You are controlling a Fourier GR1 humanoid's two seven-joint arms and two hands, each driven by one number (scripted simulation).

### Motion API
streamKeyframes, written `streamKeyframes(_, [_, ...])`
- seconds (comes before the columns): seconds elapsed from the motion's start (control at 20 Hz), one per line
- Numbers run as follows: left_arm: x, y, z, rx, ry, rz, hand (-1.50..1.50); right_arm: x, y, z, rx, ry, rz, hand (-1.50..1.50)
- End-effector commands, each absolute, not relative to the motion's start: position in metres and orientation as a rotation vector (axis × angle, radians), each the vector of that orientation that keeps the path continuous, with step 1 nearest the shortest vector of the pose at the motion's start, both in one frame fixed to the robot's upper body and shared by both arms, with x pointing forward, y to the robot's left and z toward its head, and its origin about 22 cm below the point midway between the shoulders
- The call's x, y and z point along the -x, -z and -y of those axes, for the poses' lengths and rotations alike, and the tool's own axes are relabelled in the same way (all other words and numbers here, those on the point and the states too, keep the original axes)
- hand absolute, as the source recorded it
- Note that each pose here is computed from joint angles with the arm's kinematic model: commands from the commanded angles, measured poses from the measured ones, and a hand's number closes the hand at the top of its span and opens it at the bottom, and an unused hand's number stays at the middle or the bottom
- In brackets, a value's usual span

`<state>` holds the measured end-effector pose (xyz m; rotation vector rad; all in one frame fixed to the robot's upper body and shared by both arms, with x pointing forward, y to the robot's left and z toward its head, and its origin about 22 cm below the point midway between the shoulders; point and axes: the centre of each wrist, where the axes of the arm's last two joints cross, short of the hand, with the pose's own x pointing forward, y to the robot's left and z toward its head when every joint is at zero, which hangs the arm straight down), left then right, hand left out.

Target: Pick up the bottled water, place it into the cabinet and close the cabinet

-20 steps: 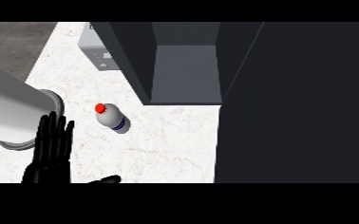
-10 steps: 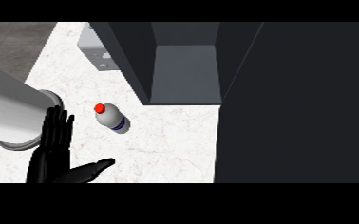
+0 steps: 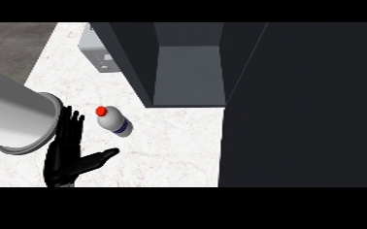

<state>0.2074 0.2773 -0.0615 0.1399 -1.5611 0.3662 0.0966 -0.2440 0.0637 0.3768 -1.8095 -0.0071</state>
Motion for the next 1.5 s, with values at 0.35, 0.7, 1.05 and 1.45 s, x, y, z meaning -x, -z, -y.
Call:
streamKeyframes(0.35, [-0.208,0.113,-0.294,-0.038,-0.467,1.486,-1.5,-0.096,-0.055,0.246,-0.394,0.015,1.8,-1.5])
streamKeyframes(0.7, [-0.218,0.135,-0.313,-0.037,-0.433,1.525,-1.5,-0.084,-0.049,0.255,-0.399,-0.017,1.807,-1.5])
streamKeyframes(1.05, [-0.231,0.158,-0.277,0.014,-0.46,1.505,-1.5,-0.101,-0.075,0.233,-0.408,0.02,1.815,-1.5])
streamKeyframes(1.45, [-0.246,0.162,-0.278,0.157,-0.489,1.514,-1.5,-0.111,-0.049,0.25,-0.395,0.0,1.792,-1.5])
